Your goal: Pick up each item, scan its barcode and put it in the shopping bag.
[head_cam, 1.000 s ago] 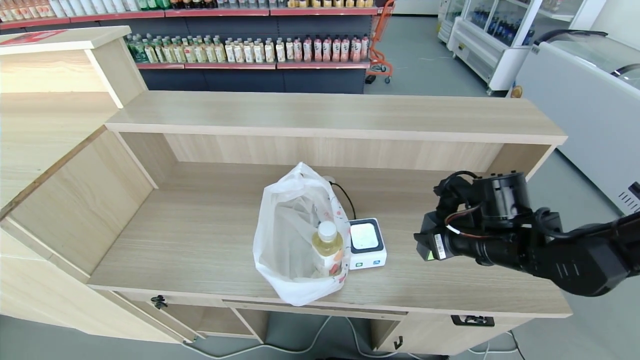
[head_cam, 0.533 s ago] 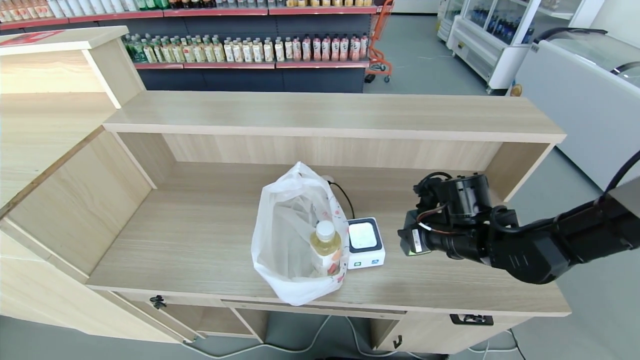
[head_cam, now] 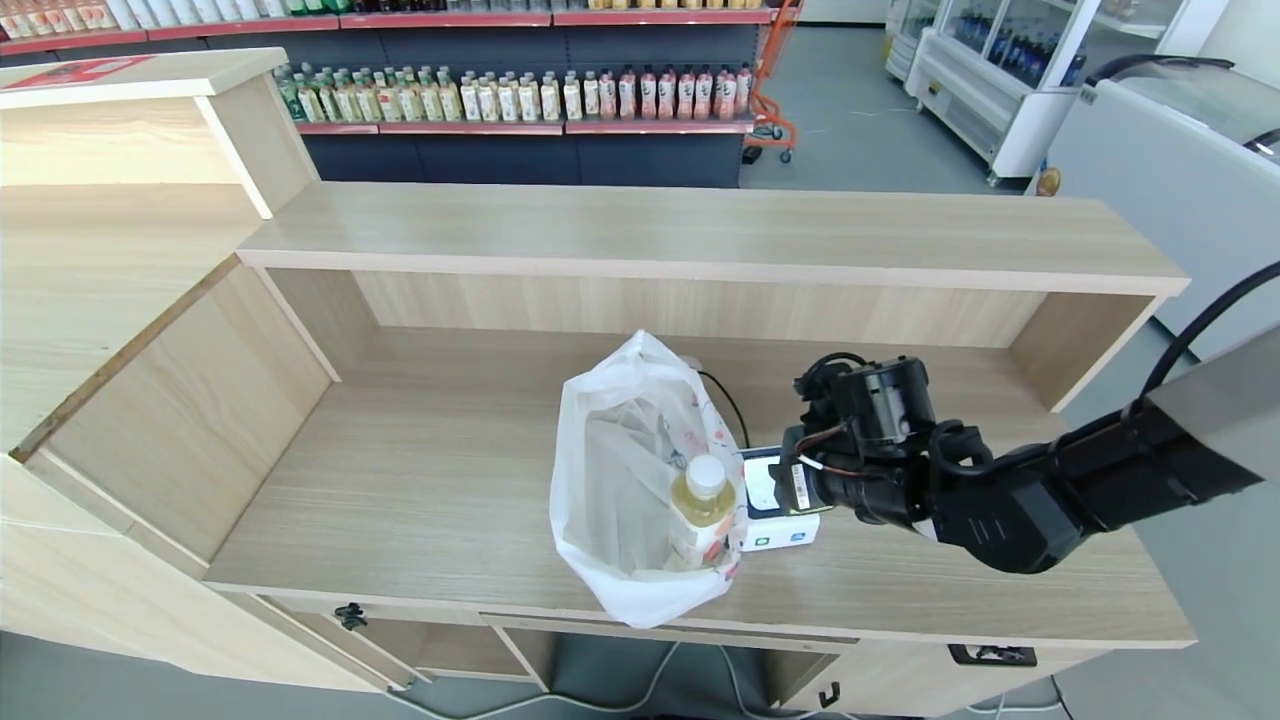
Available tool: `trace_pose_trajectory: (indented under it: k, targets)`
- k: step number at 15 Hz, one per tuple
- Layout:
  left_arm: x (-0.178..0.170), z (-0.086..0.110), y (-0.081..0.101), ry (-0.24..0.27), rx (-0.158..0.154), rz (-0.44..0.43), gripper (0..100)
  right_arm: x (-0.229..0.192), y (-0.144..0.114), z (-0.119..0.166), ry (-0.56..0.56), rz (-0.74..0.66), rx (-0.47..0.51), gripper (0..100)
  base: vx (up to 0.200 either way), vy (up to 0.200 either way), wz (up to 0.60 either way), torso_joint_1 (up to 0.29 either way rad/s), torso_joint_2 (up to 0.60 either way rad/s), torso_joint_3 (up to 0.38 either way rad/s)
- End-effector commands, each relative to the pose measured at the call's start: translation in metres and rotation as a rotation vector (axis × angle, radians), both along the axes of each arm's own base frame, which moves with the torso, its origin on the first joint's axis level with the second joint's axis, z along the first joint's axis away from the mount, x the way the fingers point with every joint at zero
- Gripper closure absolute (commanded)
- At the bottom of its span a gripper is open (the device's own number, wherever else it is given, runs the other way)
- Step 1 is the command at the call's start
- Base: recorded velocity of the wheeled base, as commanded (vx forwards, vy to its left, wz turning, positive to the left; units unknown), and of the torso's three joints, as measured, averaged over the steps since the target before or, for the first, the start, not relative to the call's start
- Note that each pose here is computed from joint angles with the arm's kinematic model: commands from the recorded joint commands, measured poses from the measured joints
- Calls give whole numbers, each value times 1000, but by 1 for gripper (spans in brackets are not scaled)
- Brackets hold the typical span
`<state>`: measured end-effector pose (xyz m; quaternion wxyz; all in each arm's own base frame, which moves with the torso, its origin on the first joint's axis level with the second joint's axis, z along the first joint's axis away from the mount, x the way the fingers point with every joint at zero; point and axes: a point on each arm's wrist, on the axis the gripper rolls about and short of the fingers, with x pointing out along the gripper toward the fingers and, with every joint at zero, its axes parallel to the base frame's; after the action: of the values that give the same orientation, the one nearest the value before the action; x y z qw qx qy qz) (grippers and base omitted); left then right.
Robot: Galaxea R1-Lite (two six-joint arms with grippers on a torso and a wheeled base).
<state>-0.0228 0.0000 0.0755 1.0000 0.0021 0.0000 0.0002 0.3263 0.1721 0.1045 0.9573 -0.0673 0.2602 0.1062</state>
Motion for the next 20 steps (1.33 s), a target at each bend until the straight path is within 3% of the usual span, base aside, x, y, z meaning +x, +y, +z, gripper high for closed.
trace_pose_trajectory:
  k: [1, 20]
  targets:
    - [0, 0, 0, 0, 0, 0, 0, 2, 2, -6, 12, 1, -8, 100, 0, 0, 0, 0, 0, 0]
    - [0, 0, 0, 0, 2, 0, 0, 30, 27, -41, 33, -14, -29, 100, 0, 0, 0, 0, 0, 0]
